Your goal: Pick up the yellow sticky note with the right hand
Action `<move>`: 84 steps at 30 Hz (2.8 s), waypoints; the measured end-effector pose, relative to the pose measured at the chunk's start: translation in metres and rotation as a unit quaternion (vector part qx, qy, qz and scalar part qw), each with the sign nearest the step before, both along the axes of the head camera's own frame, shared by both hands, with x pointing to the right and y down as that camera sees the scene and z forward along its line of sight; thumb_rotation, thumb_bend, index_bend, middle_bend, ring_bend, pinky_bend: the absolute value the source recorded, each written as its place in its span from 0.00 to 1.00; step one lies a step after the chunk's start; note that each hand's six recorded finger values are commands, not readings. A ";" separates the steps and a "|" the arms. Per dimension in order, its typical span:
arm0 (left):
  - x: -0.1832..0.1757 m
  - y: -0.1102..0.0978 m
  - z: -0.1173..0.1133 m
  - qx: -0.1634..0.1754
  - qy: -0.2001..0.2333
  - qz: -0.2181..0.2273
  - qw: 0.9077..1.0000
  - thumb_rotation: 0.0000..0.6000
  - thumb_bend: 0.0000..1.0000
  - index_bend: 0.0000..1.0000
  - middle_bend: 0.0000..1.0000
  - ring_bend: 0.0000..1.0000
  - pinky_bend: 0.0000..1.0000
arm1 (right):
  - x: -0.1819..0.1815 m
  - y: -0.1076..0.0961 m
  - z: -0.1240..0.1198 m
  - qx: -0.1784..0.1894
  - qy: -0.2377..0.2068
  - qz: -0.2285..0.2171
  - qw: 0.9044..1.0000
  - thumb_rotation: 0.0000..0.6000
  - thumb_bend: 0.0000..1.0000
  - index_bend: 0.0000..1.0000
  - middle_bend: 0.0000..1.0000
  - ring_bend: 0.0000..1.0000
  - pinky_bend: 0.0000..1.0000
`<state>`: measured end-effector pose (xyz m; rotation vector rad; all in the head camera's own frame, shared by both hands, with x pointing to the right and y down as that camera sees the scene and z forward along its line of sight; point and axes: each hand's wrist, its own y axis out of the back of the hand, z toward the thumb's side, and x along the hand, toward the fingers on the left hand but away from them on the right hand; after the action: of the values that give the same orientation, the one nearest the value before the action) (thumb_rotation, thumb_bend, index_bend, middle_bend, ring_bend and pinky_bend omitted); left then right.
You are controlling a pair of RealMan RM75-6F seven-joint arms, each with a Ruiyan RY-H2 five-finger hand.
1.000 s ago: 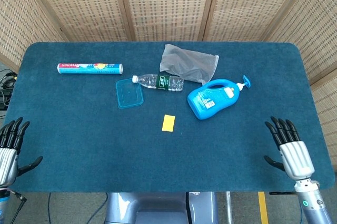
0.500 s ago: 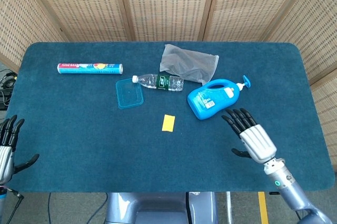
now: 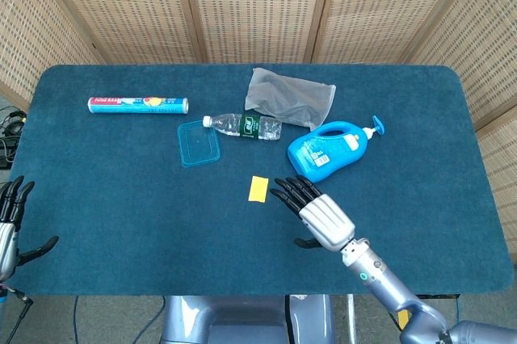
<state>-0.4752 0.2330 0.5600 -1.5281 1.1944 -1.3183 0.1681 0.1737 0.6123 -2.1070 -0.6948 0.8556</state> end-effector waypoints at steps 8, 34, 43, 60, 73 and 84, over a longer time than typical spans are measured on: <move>-0.002 -0.001 0.004 -0.013 0.009 -0.002 1.000 1.00 0.07 0.00 0.00 0.00 0.08 | -0.048 -0.007 0.028 -0.015 0.015 0.032 0.999 1.00 0.33 0.07 0.00 0.00 0.00; -0.015 -0.009 0.013 -0.029 0.017 -0.022 0.999 1.00 0.07 0.00 0.00 0.00 0.08 | -0.111 -0.018 0.091 -0.002 0.094 0.090 0.991 1.00 0.33 0.06 0.00 0.00 0.00; -0.016 -0.010 0.014 -0.030 0.017 -0.024 0.999 1.00 0.07 0.00 0.00 0.00 0.08 | -0.112 -0.020 0.107 -0.001 0.122 0.102 0.987 1.00 0.33 0.04 0.00 0.00 0.00; -0.018 -0.010 0.013 -0.027 0.015 -0.027 0.999 1.00 0.07 0.00 0.00 0.00 0.08 | -0.112 -0.025 0.127 -0.016 0.144 0.107 0.984 1.00 0.33 0.04 0.00 0.00 0.00; -0.019 -0.010 0.014 -0.029 0.013 -0.028 0.999 1.00 0.07 0.00 0.00 0.00 0.08 | -0.106 -0.034 0.138 -0.016 0.160 0.113 0.980 1.00 0.33 0.04 0.00 0.00 0.00; -0.019 -0.011 0.011 -0.024 0.015 -0.028 0.999 1.00 0.07 0.00 0.00 0.00 0.08 | -0.100 -0.041 0.143 -0.009 0.175 0.117 0.978 1.00 0.47 0.05 0.00 0.00 0.00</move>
<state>-0.4942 0.2224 0.5709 -1.5638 1.2407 -1.3746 0.0678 0.1329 0.7557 -1.8440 -0.7538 1.3275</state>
